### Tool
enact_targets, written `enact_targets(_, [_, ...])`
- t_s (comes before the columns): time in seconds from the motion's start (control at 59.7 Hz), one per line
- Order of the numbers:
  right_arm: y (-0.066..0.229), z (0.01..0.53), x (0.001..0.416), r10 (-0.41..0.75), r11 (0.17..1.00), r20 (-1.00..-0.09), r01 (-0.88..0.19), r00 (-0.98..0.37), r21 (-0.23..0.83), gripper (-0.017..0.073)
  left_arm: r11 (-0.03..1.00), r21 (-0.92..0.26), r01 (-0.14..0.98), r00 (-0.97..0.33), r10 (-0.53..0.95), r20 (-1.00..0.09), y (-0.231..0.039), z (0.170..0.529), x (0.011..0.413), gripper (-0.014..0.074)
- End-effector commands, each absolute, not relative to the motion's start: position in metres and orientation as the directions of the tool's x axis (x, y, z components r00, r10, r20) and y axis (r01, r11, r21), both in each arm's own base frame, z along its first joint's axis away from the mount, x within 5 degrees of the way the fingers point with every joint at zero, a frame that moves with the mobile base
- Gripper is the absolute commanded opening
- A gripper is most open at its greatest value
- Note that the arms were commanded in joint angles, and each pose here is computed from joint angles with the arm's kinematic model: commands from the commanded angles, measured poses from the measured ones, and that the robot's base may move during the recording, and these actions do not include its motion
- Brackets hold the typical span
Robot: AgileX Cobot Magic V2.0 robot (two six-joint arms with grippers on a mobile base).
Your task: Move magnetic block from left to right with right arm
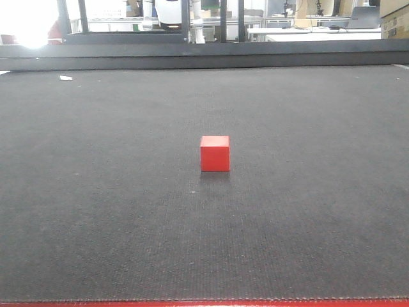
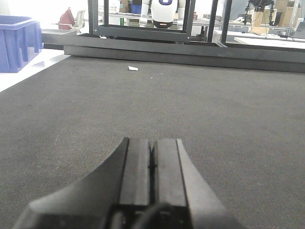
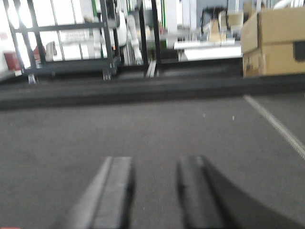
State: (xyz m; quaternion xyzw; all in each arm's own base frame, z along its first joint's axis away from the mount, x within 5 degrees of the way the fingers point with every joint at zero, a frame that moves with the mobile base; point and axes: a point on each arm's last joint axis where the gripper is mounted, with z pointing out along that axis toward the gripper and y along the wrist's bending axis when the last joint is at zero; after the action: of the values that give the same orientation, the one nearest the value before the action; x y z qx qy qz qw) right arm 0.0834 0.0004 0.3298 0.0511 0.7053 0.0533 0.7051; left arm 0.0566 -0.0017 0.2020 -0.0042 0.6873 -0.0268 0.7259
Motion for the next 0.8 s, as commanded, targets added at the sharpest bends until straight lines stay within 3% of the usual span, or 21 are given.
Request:
enact_targets(0.0, [0.000,0.360,0.104,0.162,0.987,-0.987,-0.004,-0.006,0.162,0.0593,0.998,-0.047,0.037,0.148,-0.052,-0.988,-0.002,0.208,0.055,-0.0116])
enact_targets(0.05, [0.002,0.366,0.117,0.183,0.983,-0.980,-0.004,-0.073,0.184,0.0647,0.998,-0.047,0.037,0.148,-0.052,-0.988,-0.002,0.208,0.055,-0.0116])
enact_targets(0.184, [0.014,0.381,0.155,0.190,0.976,-0.946,-0.050,-0.264,0.210,0.0635,0.998,-0.047,0.037,0.148,-0.052,-0.988,-0.002,0.208,0.055,-0.0116])
enact_targets(0.402, [0.076,0.387,0.211,0.102,0.946,-0.809,-0.196,-0.580,0.259,0.0635,0.998,-0.047,0.037,0.148,-0.052,-0.988,-0.002,0.208,0.055,-0.0115])
enact_targets(0.603, [0.144,0.378,0.254,0.046,0.939,-0.705,-0.211,-0.707,0.272,0.0634,0.998,-0.047,0.037,0.148,-0.052,-0.988,-0.002,0.208,0.055,-0.0116])
enact_targets(0.788, [0.192,0.355,0.286,0.040,0.956,-0.611,-0.148,-0.790,0.253,0.0634,0.998,-0.047,0.037,0.148,-0.052,-0.988,-0.002,0.208,0.055,-0.0116])
